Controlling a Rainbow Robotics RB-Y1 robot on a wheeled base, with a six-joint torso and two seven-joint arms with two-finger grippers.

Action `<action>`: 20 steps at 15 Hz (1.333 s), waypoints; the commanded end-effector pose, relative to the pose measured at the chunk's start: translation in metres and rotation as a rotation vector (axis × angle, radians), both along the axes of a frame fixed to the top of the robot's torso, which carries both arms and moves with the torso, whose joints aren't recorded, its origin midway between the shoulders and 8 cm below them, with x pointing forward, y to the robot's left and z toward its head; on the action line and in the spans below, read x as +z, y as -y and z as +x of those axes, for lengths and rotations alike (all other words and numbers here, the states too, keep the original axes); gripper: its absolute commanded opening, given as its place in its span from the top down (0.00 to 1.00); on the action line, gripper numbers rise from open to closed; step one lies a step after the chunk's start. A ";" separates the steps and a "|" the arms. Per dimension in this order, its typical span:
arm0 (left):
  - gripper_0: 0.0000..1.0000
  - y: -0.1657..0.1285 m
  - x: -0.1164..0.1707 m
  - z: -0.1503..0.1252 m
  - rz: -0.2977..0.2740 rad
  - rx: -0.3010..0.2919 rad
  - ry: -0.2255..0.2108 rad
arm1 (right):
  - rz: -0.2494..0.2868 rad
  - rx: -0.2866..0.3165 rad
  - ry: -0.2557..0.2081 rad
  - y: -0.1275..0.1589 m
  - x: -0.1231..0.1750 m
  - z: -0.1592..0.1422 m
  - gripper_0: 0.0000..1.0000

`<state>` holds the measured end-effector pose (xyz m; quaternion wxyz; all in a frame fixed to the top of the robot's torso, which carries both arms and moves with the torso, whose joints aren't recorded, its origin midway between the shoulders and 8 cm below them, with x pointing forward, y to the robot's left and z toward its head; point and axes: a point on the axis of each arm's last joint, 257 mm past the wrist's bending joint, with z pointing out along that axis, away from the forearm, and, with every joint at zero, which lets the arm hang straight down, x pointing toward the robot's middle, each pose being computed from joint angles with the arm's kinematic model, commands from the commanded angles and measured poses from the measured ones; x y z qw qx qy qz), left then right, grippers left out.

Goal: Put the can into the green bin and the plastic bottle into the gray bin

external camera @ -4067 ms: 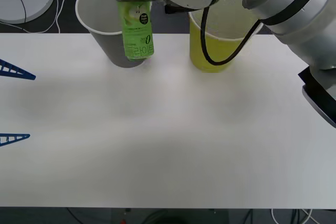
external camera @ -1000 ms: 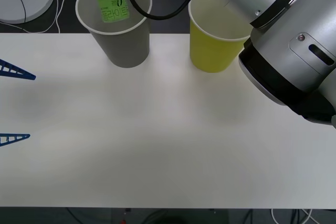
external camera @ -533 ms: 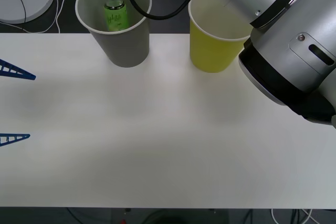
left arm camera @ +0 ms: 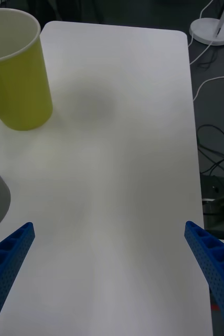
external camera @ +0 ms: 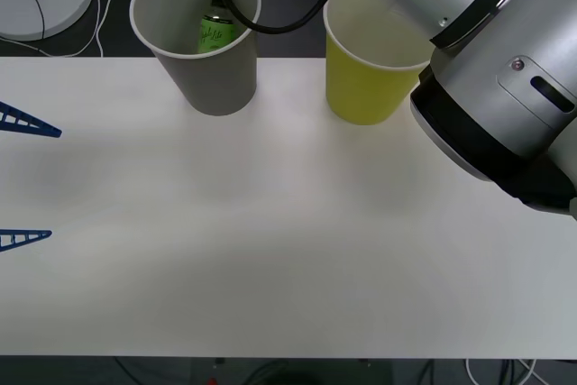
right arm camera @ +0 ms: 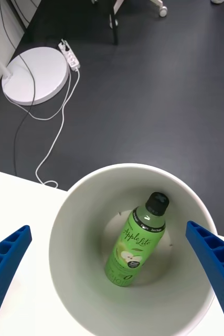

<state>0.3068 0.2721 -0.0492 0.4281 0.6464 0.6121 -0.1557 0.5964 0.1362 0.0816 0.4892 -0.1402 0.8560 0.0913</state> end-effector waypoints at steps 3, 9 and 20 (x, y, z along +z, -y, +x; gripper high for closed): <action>0.00 0.000 0.000 0.000 0.000 0.000 0.000 | 0.001 0.028 -0.002 0.002 -0.004 -0.010 0.00; 0.00 0.000 0.000 0.000 0.000 0.000 0.000 | -0.006 0.088 0.007 0.019 -0.011 -0.036 0.00; 0.00 0.000 0.000 0.000 0.000 0.000 0.000 | -0.038 0.209 0.026 0.075 -0.040 -0.086 0.00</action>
